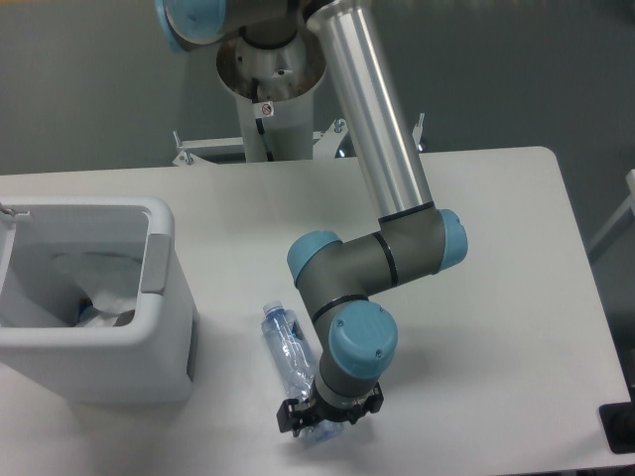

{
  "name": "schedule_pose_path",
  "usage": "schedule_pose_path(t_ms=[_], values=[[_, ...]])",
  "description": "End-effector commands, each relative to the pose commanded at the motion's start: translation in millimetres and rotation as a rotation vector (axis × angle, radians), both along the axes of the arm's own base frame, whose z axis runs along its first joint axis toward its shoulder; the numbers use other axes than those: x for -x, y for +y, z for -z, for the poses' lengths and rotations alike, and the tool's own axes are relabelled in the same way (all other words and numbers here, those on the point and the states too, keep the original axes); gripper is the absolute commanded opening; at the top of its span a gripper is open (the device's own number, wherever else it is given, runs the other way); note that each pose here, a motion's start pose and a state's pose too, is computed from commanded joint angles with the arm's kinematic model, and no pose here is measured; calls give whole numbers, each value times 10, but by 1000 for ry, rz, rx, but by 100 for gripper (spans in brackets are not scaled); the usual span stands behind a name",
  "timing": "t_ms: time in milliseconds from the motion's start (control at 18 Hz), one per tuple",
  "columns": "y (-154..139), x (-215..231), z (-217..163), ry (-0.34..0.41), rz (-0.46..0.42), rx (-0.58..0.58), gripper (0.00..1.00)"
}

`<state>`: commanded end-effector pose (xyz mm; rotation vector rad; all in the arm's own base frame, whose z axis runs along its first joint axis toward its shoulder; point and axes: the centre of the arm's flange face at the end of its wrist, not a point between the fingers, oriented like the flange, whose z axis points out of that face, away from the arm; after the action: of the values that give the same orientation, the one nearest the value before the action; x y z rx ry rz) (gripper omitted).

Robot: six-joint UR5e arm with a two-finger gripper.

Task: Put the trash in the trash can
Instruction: 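Close the gripper around the bottle's end, then lift the bottle and carry it over the trash bin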

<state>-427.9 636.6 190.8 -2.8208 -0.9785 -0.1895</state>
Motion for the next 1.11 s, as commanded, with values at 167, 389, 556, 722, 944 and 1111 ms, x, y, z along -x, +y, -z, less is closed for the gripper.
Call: schedule_pose_path(t_ms=[167,389,556,722,944,1111], values=[[-11,-8,-2,0,1,2,63],[-8,-8,-55,5,3,-5,61],[-5,-21,-71,6,6,-6,61],[-18,-16,-82,10,10,-6,60],[-21,-21,-393,42,17,-40,60],[-109,-48,-1002,104,9,-101,60]])
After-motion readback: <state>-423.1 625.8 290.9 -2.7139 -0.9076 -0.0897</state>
